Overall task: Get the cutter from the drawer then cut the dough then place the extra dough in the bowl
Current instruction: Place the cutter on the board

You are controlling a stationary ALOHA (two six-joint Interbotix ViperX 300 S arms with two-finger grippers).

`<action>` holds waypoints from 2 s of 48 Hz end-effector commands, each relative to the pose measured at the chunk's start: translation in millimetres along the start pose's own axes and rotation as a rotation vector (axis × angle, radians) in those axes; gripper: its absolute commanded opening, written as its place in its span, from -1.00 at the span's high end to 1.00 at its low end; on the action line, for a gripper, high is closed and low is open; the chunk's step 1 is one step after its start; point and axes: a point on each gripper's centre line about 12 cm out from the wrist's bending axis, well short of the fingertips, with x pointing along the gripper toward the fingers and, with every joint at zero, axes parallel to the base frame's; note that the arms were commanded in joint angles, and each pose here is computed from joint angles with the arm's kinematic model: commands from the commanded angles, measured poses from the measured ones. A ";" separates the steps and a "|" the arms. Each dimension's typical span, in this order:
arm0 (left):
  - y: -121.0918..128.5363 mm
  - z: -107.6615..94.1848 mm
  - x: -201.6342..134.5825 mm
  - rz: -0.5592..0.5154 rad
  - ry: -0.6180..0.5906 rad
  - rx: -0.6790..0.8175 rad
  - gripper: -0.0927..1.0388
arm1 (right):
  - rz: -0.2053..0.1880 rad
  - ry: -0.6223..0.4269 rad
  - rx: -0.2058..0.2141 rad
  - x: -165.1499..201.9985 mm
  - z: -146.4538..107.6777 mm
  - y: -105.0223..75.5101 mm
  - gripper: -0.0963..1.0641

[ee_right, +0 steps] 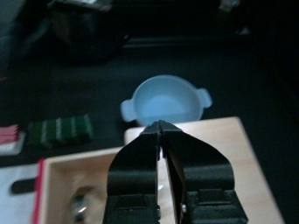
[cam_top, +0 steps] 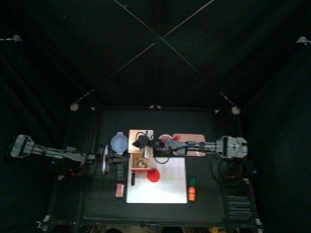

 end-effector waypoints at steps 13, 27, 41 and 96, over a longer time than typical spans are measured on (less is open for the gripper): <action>3.8 5.6 1.6 0.018 -0.023 0.046 -0.03 | 0.086 0.149 0.114 -22.5 5.8 37.8 -0.48; 5.9 3.0 0.4 0.026 -0.017 0.048 -0.33 | 0.091 0.185 0.119 -20.2 -4.1 39.8 -0.54; 5.8 2.8 0.4 0.026 -0.015 0.050 -0.37 | 0.090 0.274 0.108 -10.7 -23.6 40.3 -0.56; 10.7 -8.2 -5.3 0.044 0.015 0.042 -0.38 | 0.073 0.342 0.048 22.6 -42.7 39.0 0.03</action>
